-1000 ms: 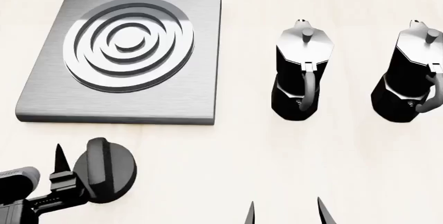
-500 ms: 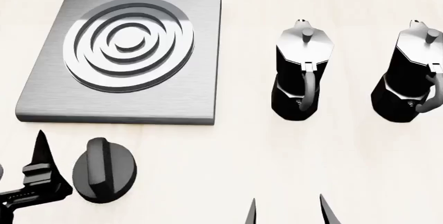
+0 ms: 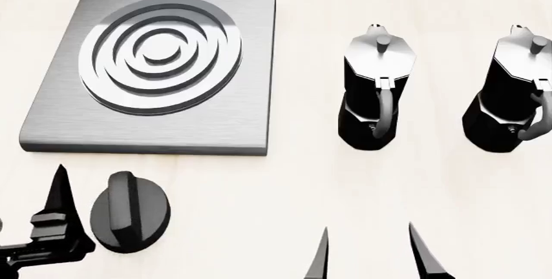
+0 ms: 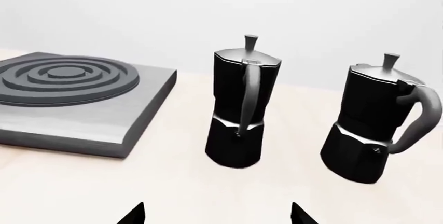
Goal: Turn off the stove.
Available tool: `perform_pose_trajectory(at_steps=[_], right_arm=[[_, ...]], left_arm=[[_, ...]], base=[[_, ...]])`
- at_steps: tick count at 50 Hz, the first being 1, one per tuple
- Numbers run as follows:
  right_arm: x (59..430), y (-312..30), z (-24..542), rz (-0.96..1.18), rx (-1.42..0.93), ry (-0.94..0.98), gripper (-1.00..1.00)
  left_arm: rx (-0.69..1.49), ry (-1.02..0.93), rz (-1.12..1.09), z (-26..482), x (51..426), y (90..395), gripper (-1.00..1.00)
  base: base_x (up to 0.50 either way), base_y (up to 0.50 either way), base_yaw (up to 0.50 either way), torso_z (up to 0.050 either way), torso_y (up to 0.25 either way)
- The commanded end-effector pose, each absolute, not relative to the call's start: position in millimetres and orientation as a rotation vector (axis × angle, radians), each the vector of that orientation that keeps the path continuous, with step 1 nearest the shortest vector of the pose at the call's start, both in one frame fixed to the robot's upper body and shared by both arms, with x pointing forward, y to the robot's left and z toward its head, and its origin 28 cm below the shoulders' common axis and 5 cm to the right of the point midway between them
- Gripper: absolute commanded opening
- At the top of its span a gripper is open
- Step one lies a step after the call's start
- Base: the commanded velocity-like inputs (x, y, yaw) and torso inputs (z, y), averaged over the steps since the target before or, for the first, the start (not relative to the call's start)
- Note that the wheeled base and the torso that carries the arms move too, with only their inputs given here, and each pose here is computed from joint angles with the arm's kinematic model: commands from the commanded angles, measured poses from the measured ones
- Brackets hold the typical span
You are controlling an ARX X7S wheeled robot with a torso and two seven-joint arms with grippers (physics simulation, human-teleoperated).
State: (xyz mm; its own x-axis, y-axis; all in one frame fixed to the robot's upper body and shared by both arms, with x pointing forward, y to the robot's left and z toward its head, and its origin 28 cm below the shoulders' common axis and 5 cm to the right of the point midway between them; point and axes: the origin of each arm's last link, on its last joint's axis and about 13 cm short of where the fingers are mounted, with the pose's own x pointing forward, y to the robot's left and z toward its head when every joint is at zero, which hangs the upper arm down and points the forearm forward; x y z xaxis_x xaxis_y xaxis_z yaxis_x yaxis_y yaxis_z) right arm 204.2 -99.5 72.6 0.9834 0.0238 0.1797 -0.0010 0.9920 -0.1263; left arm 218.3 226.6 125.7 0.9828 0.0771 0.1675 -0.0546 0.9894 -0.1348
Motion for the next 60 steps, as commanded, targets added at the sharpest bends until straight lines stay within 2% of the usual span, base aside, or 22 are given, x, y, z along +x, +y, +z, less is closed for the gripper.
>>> perform_pose_trajectory(at_steps=[1, 60], right_arm=[[212, -102, 79, 0.001, -0.132, -0.204, 1.0], [230, -107, 122, 0.006, -0.193, -0.308, 1.0]], left_arm=[[-0.13, -0.196, 0.017, 125, 219, 226, 1.0], [-0.155, -0.275, -0.009, 150, 220, 222, 1.0]], base=[[0.0, 0.0, 0.0, 0.0, 0.0], [0.0, 0.0, 0.0, 0.0, 0.0]])
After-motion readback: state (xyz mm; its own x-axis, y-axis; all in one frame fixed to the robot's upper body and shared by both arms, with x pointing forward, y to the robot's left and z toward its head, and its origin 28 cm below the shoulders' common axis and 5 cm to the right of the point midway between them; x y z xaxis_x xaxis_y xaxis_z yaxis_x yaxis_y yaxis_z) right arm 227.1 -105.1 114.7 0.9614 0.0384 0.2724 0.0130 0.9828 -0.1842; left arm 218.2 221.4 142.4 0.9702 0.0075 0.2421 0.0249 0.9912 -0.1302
